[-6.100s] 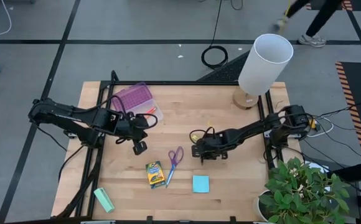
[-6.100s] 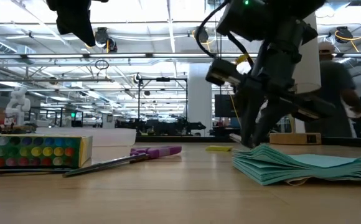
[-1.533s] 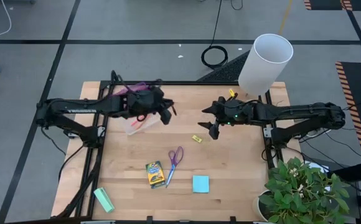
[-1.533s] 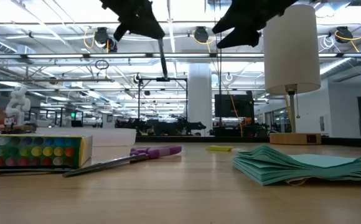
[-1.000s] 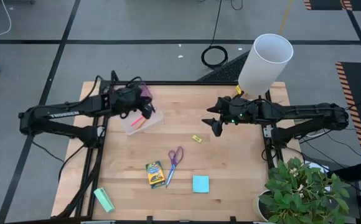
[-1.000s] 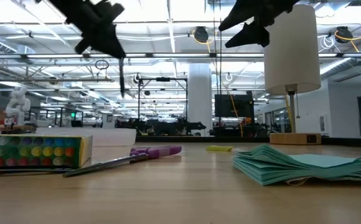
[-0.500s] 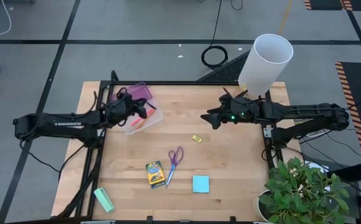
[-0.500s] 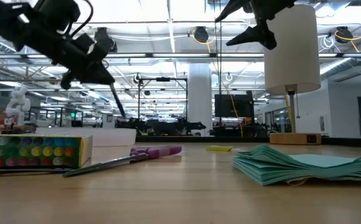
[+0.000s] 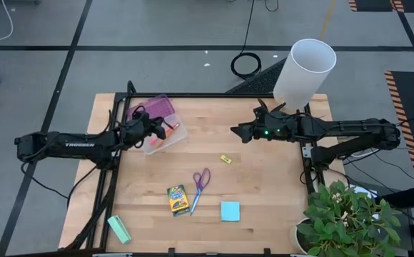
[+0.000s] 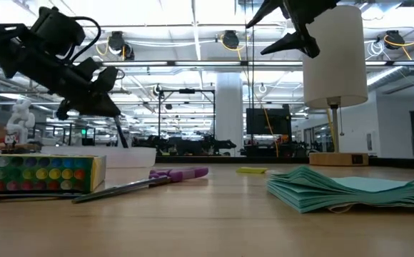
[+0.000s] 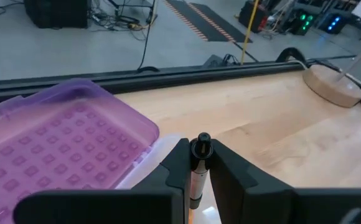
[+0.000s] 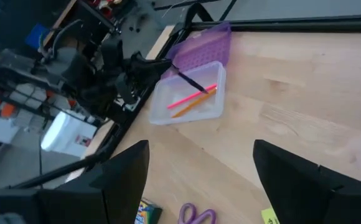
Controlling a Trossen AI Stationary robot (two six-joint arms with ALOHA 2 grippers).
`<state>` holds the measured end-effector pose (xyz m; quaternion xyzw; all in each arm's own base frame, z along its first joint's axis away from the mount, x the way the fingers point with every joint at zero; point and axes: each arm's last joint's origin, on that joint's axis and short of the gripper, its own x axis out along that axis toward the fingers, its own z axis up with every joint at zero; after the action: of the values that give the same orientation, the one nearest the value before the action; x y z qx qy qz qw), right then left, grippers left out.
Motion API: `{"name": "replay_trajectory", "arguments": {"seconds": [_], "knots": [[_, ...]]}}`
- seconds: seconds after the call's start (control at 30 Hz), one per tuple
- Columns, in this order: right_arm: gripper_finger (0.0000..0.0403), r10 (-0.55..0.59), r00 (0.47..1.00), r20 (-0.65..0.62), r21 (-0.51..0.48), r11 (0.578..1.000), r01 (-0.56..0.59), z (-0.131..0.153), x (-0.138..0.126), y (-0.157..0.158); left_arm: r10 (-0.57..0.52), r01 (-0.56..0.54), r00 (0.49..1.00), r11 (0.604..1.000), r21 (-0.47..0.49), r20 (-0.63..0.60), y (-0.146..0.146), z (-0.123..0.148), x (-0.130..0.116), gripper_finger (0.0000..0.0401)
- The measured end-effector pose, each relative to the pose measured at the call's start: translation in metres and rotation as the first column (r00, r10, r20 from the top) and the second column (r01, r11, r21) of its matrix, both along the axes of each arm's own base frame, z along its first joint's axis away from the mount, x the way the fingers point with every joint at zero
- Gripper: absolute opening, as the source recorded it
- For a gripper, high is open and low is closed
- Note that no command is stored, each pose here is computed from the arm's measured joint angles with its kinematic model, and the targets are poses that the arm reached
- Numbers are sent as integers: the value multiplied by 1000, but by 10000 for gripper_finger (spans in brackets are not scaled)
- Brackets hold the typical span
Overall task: Pack school essentials
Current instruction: Put the black pen into the supply box
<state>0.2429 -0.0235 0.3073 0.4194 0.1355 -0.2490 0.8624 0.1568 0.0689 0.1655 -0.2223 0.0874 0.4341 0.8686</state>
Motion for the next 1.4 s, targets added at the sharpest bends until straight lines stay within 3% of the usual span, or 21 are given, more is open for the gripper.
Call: {"name": "replay_trajectory", "arguments": {"seconds": [0.17, 0.47, 0.67, 1.0, 1.4], "knots": [[279, -31, 1000, 6, 6, 1000, 31, 0, 0, -1, -11, 11, 999, 1000, 1, 34, 1, -8, -5, 46], [279, -26, 999, -31, -74, 997, 24, 0, -2, -9, -37, 37, 999, 999, 0, 33, -1, -12, -6, 47], [279, -34, 998, -44, -99, 995, 30, 0, -2, -15, -26, 21, 991, 999, 43, 132, 1, -2, -3, 47], [279, 13, 998, -61, -114, 993, -20, -1, -3, -18, 38, -40, 999, 998, 53, 29, 3, -9, -8, 47], [279, 12, 998, -60, -108, 994, -19, -1, -3, -18, -80, 82, 996, 995, 56, -36, 0, -11, -6, 51]]}}
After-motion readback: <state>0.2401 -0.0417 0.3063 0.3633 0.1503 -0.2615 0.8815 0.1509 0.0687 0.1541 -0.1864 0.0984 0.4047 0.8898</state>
